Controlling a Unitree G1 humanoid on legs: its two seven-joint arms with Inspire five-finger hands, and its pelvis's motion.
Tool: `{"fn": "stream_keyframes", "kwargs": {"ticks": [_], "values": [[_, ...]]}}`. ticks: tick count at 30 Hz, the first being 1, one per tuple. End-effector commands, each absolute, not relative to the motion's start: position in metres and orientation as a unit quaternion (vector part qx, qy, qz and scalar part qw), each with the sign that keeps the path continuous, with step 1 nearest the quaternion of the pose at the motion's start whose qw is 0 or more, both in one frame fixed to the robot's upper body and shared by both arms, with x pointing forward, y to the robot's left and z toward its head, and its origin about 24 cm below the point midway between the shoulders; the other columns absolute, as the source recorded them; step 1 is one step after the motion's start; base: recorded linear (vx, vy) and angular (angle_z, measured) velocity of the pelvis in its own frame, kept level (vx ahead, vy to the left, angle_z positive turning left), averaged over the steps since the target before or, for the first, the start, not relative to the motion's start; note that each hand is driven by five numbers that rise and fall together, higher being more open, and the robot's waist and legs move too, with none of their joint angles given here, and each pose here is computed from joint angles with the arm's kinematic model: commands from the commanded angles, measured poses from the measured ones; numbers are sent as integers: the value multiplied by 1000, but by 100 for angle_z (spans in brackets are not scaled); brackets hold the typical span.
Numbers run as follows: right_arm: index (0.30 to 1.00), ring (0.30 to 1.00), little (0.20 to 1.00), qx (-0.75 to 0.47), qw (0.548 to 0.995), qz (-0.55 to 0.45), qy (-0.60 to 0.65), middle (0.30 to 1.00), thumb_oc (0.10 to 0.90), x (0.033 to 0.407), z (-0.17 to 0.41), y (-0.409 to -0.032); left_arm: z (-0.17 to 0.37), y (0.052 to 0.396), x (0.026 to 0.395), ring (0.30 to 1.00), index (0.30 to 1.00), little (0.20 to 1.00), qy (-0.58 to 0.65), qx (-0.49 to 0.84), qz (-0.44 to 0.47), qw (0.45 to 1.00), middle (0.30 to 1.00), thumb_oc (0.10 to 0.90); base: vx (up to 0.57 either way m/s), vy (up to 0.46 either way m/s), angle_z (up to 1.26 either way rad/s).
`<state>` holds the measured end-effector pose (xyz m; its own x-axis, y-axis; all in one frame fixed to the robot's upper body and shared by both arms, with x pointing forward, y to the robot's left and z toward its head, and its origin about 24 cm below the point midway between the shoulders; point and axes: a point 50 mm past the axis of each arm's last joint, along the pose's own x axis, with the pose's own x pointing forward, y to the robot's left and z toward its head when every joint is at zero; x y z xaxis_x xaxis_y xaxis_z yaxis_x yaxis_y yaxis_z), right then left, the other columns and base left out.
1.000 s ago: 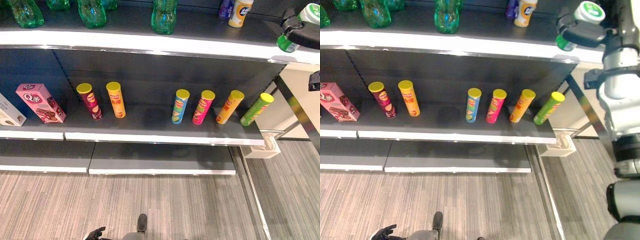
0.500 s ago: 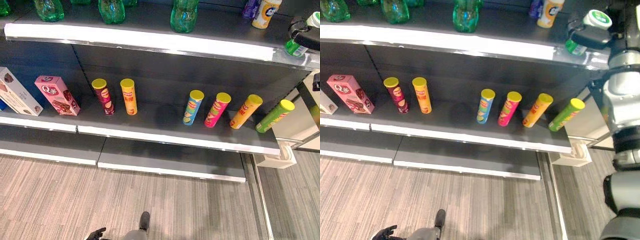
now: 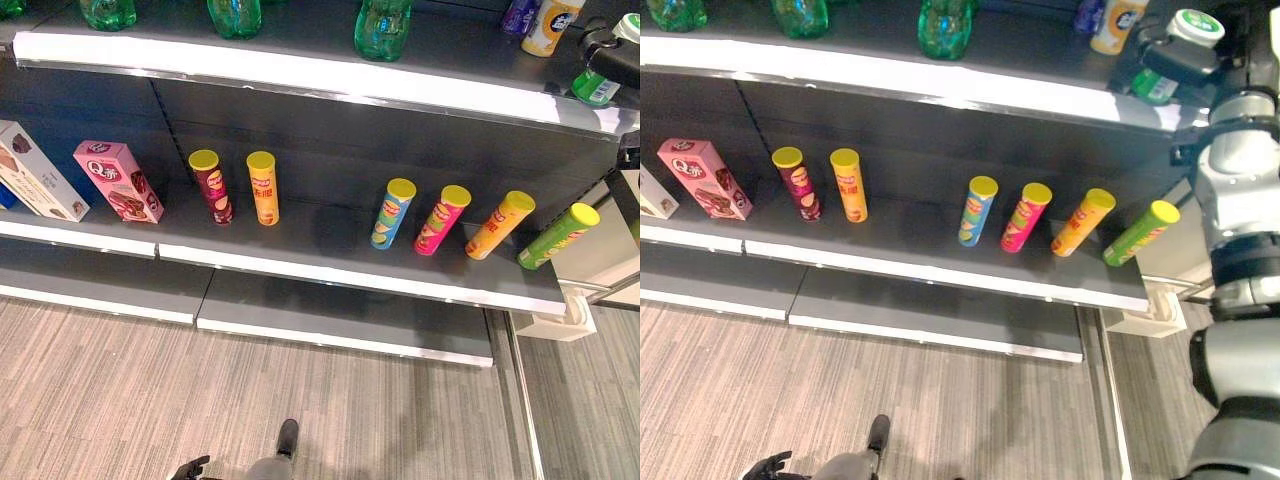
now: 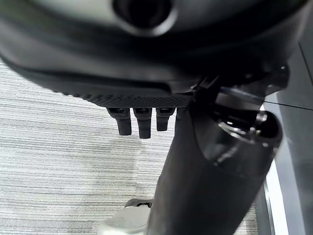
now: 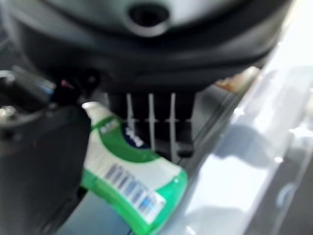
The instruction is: Put the goods on the table back onto the shelves and tidy them up.
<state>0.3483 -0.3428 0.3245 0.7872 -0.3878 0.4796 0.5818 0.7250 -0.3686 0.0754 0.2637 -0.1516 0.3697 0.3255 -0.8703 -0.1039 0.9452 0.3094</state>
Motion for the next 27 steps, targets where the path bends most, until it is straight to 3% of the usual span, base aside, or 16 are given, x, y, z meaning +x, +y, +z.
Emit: {"fn": "stream_keyframes", "kwargs": {"ticks": [1,13,27], "values": [[300,300,300,-239,875,-302,-293,300,400,328,390,-339,-145,282,81,900,900,900,537,129,147,821,900,800,21,8,12],[300,300,300,-228,865,-344,-285,300,400,324,401,-350,-144,283,83,900,900,900,532,133,150,823,900,800,18,8,6],[300,300,300,-218,881,-317,-275,300,400,339,391,-335,-144,279,86,900,900,900,530,134,144,825,900,800,2,2,1]]}}
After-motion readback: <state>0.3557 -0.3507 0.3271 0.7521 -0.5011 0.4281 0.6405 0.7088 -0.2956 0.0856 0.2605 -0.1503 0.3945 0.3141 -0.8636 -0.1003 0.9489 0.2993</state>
